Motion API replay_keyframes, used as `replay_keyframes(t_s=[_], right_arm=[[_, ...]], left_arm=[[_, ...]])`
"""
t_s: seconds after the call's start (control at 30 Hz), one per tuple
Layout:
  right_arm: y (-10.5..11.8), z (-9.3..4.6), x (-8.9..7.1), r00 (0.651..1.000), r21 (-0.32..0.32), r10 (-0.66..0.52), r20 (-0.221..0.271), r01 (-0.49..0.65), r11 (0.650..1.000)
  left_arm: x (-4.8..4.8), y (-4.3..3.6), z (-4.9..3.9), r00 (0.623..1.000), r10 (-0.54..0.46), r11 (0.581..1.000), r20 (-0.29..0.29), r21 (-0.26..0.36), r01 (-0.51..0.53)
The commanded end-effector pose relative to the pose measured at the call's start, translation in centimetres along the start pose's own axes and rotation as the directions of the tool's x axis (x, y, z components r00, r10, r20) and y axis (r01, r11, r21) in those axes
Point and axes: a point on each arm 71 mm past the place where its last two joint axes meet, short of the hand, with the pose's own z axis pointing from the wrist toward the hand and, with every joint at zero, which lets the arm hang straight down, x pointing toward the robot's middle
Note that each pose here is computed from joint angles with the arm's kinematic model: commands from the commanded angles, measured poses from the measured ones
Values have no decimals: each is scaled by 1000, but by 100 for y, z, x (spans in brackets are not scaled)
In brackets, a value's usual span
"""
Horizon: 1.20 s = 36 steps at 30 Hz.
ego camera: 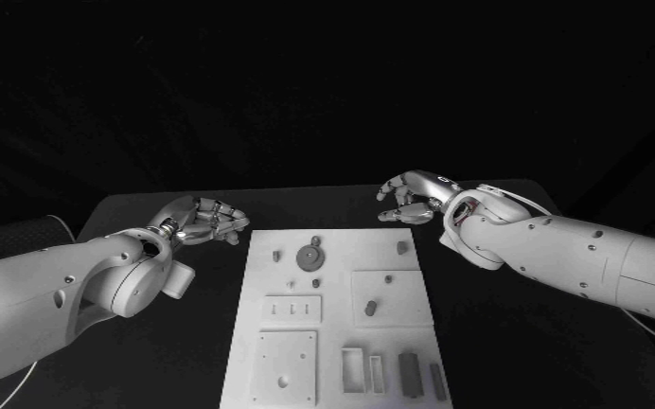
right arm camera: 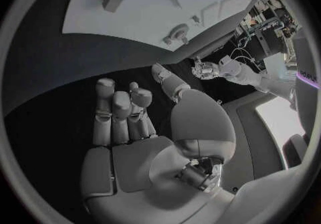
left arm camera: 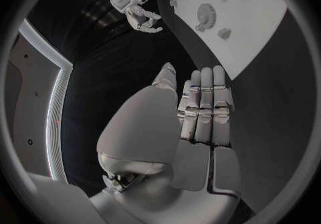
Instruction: Assemble the parts on the task board
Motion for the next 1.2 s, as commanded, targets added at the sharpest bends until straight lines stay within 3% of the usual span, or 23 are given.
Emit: replay_keyframes(t_s=[0.03,0.3,0.9,1.2], right_arm=[[-92,-74,-19,995,-38,92,-43,-94,995],[-349,-232,-75,994,-8,62,-89,-63,998],[-573,-419,296,983,40,31,-179,-24,999],[-558,-446,445,979,37,42,-200,-35,999]], left_arm=[[26,-34,12,999,1,999,-52,46,2],[-40,-9,32,999,8,999,-35,44,-6],[-41,-7,36,999,10,999,-34,42,-9],[-73,8,32,1000,13,999,-27,38,-12]])
